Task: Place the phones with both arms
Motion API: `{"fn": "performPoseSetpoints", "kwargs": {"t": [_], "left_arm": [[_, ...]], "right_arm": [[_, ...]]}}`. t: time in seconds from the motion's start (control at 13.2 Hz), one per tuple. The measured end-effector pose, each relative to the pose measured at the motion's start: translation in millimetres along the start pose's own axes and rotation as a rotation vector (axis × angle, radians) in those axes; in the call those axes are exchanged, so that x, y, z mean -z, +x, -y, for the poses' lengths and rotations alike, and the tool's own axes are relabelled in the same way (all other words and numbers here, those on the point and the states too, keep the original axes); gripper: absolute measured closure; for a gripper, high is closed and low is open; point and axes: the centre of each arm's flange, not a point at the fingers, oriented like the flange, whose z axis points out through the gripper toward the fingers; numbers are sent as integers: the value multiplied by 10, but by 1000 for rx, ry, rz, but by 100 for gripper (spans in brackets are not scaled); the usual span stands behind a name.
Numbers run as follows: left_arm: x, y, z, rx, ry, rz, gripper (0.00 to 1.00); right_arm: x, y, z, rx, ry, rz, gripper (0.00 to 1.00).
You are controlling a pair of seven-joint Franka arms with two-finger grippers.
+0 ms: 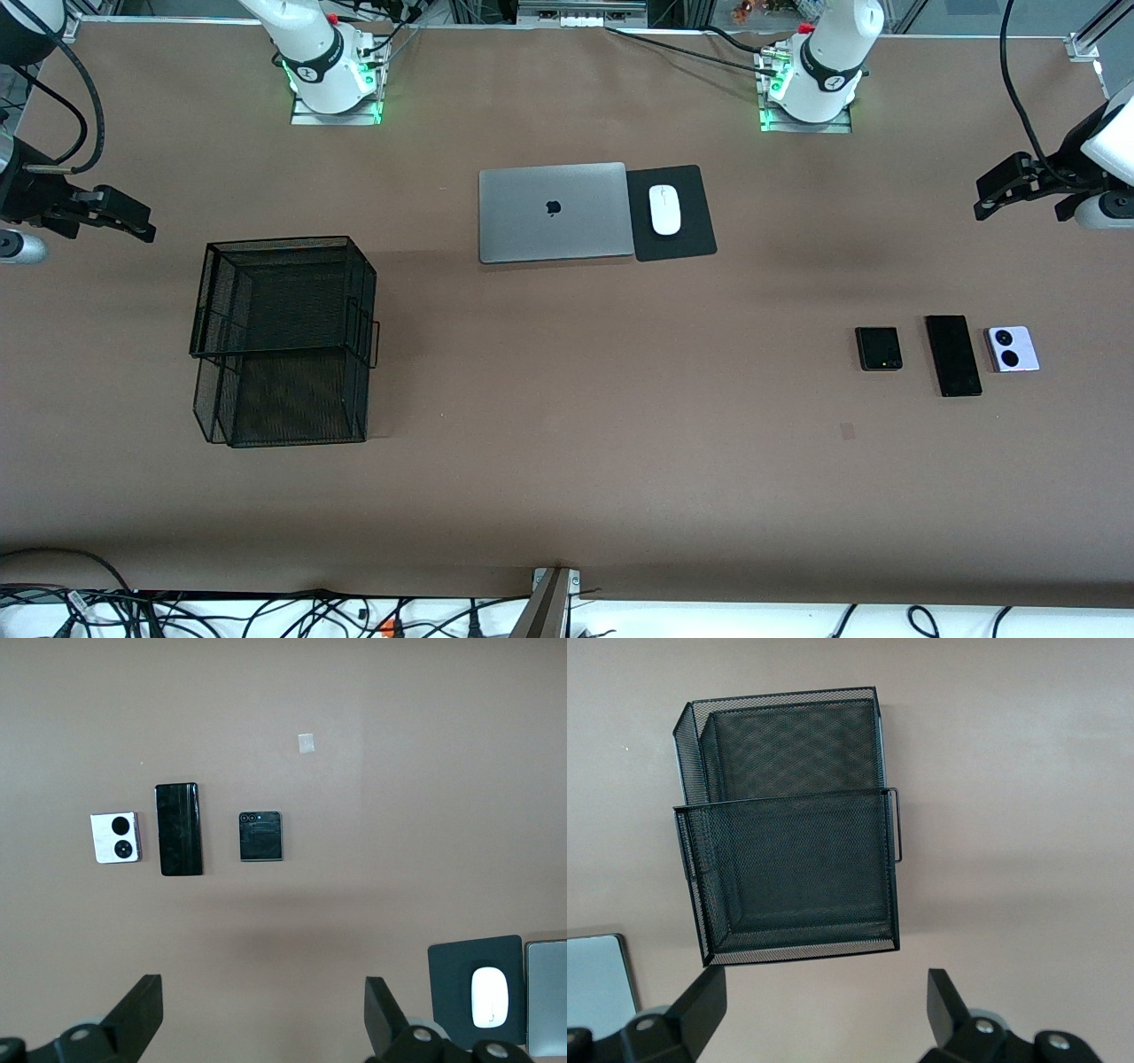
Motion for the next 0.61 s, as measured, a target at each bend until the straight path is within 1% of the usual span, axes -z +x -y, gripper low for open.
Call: {"fn": "performPoseSetpoints", "kwargs": {"t": [0.38, 0.61], "left_arm": [[-6, 1, 0, 0, 0, 2, 0], [-69, 12, 12, 2, -1, 26, 0]], "right_arm": [[1, 0, 6, 1, 0, 0, 0], [1, 0, 10, 2, 0, 0, 0]]}}
